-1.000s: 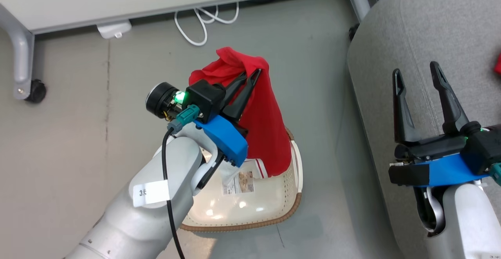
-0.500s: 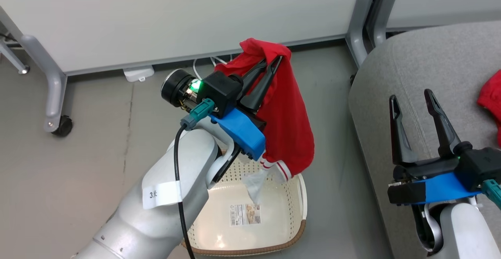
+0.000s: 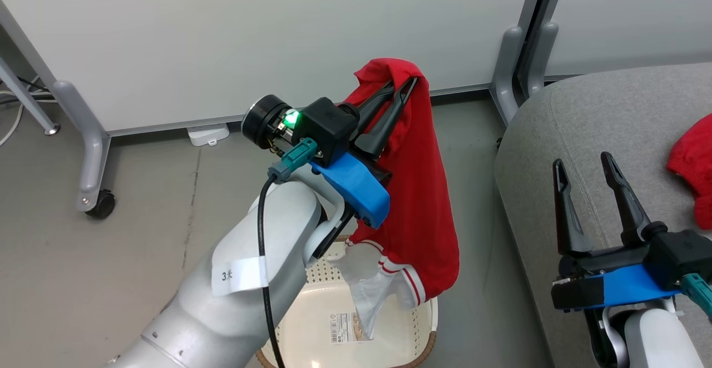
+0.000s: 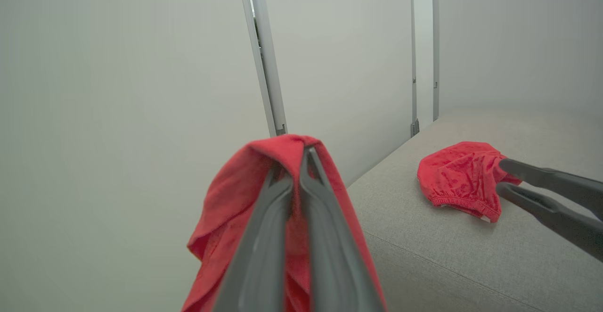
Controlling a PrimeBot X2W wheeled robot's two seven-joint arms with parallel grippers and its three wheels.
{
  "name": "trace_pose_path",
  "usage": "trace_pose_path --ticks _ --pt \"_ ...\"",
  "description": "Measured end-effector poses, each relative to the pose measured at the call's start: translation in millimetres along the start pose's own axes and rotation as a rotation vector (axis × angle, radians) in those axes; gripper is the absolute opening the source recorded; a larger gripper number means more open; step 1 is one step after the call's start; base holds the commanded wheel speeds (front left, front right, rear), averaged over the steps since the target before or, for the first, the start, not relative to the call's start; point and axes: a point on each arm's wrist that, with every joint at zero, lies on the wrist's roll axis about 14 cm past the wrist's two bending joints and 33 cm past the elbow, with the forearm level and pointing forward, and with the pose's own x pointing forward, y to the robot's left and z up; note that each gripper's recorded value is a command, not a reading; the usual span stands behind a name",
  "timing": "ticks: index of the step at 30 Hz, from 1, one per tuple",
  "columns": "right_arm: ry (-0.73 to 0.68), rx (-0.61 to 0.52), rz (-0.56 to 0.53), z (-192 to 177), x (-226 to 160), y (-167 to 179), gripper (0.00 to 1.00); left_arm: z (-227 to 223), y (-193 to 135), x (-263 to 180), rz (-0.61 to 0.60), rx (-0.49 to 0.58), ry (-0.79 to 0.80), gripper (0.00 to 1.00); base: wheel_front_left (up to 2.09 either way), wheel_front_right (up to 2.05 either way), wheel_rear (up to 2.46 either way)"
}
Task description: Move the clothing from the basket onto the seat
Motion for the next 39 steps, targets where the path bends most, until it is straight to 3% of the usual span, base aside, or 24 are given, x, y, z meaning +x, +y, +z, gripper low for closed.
trace_pose_path --ticks 13,16,24,39 --pt "-0.008 0.018 0.048 1.8 3.5 17.5 1.00 -1.9 -0.3 -2.2 -0.002 0.003 0.008 0.00 0.00 0.00 0.00" --pt "-0.044 0.013 0.150 11.2 19.5 46.7 1.00 -6.2 2.0 -0.5 -0.002 0.000 0.015 0.00 0.00 0.00 0.00" --pt "-0.077 0.012 0.289 16.9 43.3 87.4 1.00 -13.0 6.2 3.3 -0.006 -0.001 0.025 0.00 0.00 0.00 0.00" --pt "0.038 -0.014 0.421 -31.1 81.3 130.0 1.00 -19.5 16.3 3.3 -0.008 0.013 0.037 0.00 0.00 0.00 0.00"
